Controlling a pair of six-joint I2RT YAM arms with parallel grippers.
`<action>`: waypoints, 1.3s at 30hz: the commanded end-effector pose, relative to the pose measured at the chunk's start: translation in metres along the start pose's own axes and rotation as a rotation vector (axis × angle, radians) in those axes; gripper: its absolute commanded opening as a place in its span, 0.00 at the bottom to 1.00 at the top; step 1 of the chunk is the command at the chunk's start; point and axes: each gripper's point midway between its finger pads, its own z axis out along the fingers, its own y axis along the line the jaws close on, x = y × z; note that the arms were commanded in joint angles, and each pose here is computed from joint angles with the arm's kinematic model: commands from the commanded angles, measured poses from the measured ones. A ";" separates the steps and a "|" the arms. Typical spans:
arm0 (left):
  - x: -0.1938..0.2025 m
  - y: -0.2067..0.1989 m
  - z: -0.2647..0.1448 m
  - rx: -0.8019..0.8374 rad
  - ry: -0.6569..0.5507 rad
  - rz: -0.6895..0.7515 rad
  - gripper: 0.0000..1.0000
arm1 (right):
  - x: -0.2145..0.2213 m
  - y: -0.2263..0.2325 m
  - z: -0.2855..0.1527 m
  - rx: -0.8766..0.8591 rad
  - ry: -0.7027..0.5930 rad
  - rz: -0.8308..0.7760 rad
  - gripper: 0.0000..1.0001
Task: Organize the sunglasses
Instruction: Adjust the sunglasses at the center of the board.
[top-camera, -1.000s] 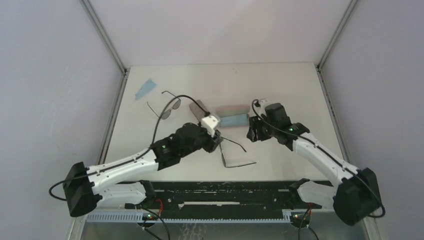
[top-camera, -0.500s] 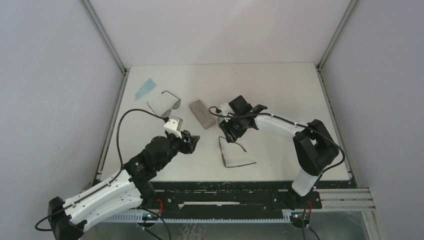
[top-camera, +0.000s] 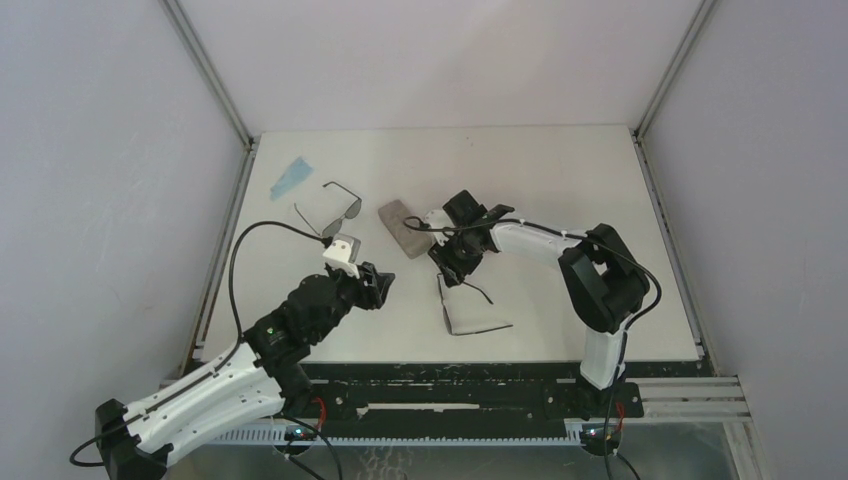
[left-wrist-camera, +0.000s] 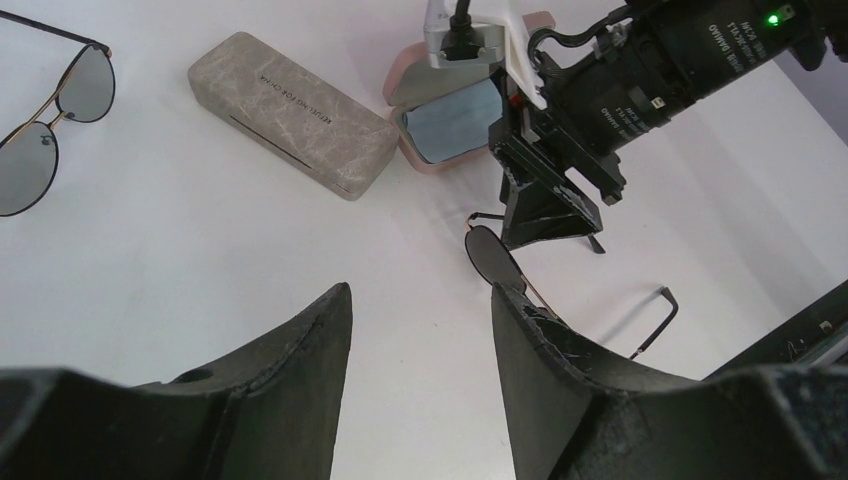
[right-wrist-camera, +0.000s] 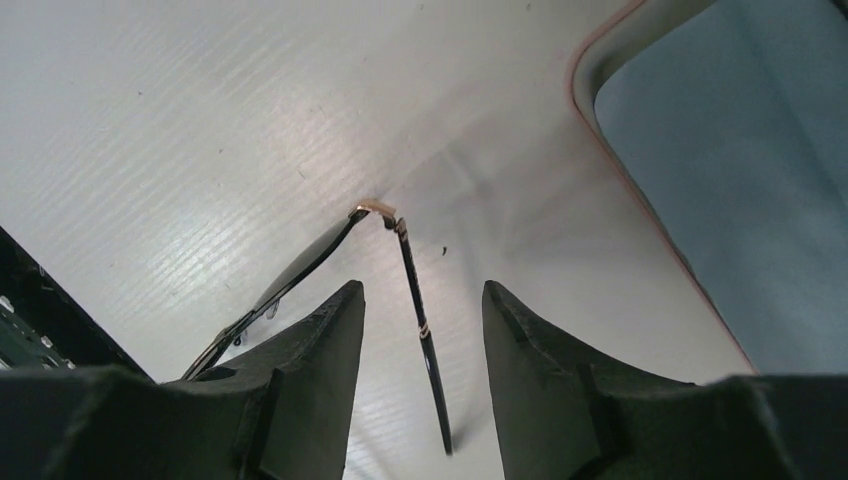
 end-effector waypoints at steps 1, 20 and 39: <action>-0.005 0.004 0.000 -0.018 -0.024 -0.011 0.58 | -0.029 0.000 -0.001 -0.004 -0.065 -0.045 0.45; -0.002 0.003 -0.001 -0.009 -0.018 -0.014 0.57 | -0.037 0.009 -0.004 -0.051 -0.085 -0.036 0.03; -0.024 -0.012 -0.003 0.036 -0.034 -0.055 0.57 | 0.010 -0.031 -0.062 0.098 -0.284 0.768 0.00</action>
